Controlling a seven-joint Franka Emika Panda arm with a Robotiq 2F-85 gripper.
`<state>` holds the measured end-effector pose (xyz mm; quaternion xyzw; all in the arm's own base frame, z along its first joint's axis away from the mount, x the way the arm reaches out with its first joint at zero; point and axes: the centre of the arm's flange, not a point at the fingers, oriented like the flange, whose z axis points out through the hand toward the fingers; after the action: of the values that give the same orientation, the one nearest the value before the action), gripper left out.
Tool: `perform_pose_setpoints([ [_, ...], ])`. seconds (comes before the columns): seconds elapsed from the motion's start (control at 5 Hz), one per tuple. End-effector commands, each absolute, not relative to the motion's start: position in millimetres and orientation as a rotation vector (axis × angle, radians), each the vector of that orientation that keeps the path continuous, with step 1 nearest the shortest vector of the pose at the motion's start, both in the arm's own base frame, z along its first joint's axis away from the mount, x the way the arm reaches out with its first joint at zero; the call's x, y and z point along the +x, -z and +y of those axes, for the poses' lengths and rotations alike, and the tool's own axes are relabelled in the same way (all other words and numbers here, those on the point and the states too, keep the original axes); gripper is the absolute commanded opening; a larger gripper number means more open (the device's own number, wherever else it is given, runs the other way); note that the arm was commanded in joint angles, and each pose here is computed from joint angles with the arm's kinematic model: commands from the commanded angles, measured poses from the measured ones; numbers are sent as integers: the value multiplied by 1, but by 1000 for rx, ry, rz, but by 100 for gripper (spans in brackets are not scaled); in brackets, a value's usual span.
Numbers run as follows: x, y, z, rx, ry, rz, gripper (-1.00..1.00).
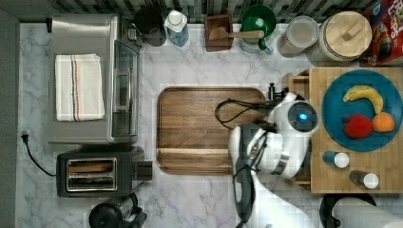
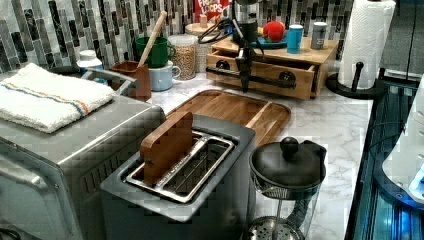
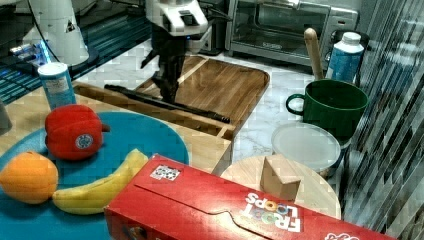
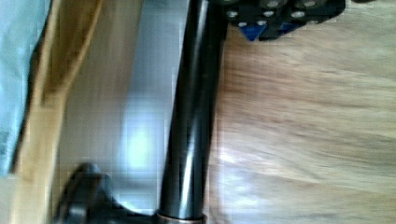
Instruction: Close the drawer.
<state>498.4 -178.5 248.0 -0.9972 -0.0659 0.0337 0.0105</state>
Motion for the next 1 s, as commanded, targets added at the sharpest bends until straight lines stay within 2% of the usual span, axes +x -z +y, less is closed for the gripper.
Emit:
perform_pose_setpoints([
  [0.2,498,-310,-319,-3243,139,-136,-100],
  [1.0,491,-319,-315,-3230,140,-50,-100],
])
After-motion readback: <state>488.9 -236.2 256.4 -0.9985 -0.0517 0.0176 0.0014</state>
